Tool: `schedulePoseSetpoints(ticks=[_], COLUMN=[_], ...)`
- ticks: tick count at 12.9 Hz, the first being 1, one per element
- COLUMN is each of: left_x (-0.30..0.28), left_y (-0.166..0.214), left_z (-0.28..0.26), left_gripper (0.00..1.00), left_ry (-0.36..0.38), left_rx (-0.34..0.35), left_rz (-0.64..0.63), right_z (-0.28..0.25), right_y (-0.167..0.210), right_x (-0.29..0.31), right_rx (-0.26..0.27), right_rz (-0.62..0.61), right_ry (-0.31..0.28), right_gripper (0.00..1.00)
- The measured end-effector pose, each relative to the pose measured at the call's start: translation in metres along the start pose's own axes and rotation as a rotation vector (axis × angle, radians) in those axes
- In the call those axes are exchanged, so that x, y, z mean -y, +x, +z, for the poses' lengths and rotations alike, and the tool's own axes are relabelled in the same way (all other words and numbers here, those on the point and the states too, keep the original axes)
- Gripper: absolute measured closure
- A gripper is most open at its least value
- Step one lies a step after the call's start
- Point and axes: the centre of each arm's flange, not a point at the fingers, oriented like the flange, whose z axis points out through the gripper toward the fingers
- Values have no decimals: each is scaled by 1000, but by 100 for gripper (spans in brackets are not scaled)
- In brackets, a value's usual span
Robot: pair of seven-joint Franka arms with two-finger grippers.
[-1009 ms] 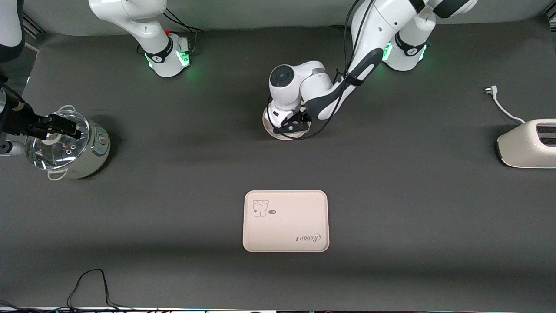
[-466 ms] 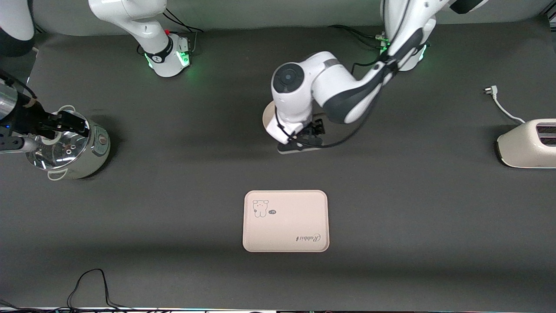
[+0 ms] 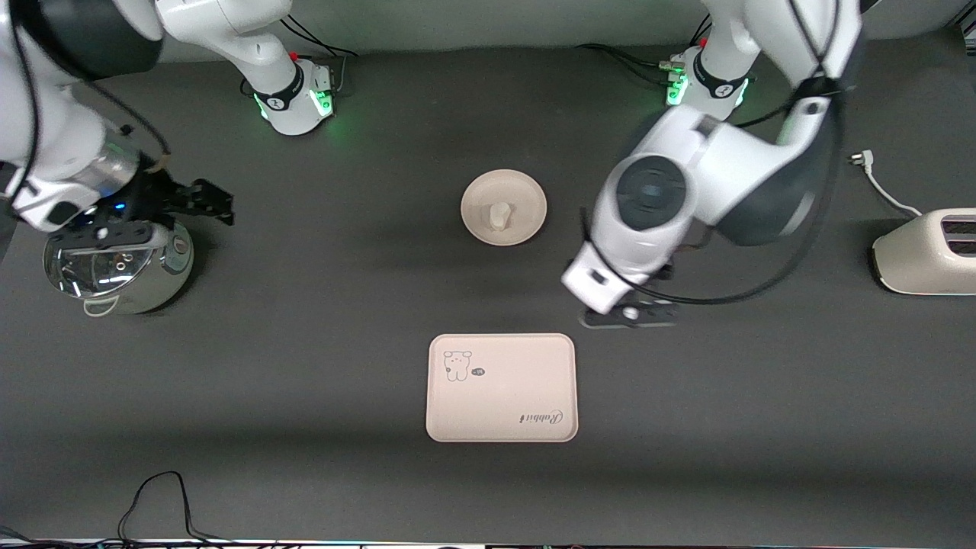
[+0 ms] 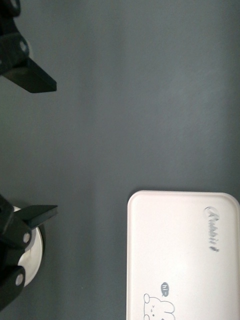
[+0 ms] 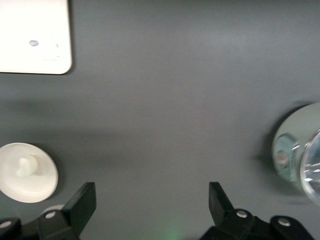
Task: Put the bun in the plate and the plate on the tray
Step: 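Raise the left gripper away while the right gripper reaches toward the plate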
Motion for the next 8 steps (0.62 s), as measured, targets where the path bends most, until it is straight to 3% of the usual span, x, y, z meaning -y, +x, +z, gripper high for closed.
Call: schedulePoseSetpoints(ticks=[3,8], left_x=[132,265], left_y=[16,-16], left_z=[-51,-75], left_gripper=[0,0], left_ry=[-15,17], left_rx=[-40,-106], left_rz=[90,67], right_z=[7,36], right_y=[-37,-128], right_x=[105,270], right_rx=[-15,-38], right_rz=[32,56], right_ry=[-3,33], right_gripper=[0,0])
